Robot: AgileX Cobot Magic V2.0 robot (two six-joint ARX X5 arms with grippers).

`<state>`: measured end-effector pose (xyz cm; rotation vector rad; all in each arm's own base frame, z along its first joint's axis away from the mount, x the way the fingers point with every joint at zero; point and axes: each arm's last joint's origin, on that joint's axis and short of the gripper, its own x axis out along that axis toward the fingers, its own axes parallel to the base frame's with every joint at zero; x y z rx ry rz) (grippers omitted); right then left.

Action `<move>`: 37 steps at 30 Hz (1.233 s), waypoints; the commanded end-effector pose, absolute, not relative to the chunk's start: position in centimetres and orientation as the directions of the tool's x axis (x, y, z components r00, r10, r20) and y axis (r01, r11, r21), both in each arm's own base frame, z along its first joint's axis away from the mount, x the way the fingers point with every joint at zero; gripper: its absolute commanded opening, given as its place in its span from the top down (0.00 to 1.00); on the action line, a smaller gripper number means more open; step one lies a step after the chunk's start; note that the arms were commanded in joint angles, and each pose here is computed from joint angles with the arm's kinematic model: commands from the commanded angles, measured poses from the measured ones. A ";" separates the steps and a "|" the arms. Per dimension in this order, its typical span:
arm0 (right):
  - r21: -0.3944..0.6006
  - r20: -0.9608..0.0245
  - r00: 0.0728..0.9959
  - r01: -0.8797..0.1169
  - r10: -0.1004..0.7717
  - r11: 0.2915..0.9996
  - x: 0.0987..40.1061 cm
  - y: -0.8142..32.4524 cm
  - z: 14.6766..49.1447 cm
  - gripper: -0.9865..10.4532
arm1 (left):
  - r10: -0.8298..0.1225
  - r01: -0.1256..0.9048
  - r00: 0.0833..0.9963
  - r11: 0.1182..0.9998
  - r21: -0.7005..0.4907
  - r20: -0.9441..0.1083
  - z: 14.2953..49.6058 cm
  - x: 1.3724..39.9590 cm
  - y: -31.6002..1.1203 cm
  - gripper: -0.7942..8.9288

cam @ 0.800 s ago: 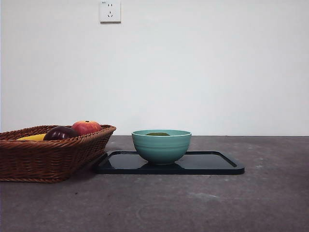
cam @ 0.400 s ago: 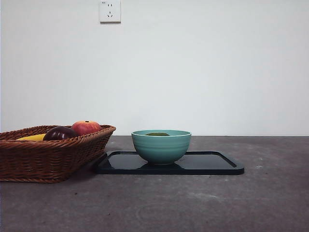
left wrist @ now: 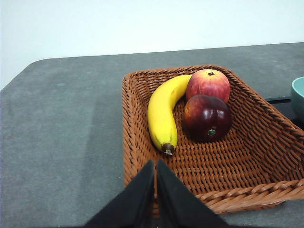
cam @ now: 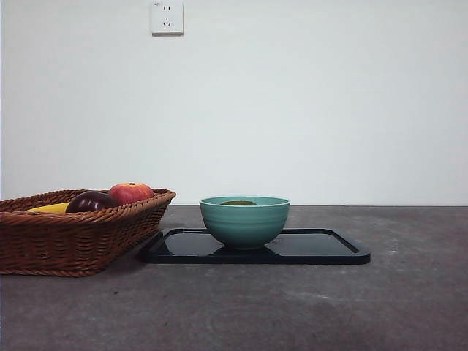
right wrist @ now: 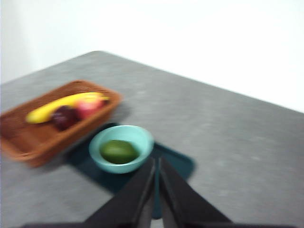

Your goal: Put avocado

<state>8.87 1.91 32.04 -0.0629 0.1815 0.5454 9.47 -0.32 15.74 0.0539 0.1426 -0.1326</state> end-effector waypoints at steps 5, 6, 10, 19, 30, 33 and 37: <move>-0.099 -0.040 0.923 -0.384 0.382 0.918 9.4 1.0 25.6 0.91 | -0.131 0.140 0.976 0.989 0.039 -0.171 15.0 9.6 -0.3 0.91; -0.104 -0.028 0.931 -0.364 0.363 0.926 9.3 1.0 24.8 0.91 | -0.131 0.140 0.976 0.989 0.039 -0.171 15.0 9.6 -0.3 0.91; -0.110 0.000 0.958 -0.285 0.287 0.952 9.2 0.8 21.6 0.91 | -0.131 0.140 0.976 0.989 0.039 -0.171 15.0 9.6 -0.3 0.91; -0.057 -0.048 0.974 -0.222 0.220 0.973 9.5 0.6 16.8 0.91 | -0.131 0.140 0.976 0.989 0.039 -0.171 15.0 9.6 -0.3 0.91; -0.006 -0.155 0.964 -0.221 0.217 0.975 9.5 0.6 15.1 0.91 | -0.131 0.140 0.976 0.989 0.039 -0.171 15.0 9.6 -0.3 0.91; 0.011 -0.155 0.964 -0.218 0.217 0.976 9.5 0.6 15.1 0.91 | -0.131 0.140 0.976 0.989 0.039 -0.171 15.0 9.6 -0.3 0.91; 0.021 -0.141 0.966 -0.217 0.218 0.976 9.6 0.6 15.2 0.91 | -0.131 0.140 0.976 0.989 0.039 -0.171 15.0 9.6 -0.3 0.91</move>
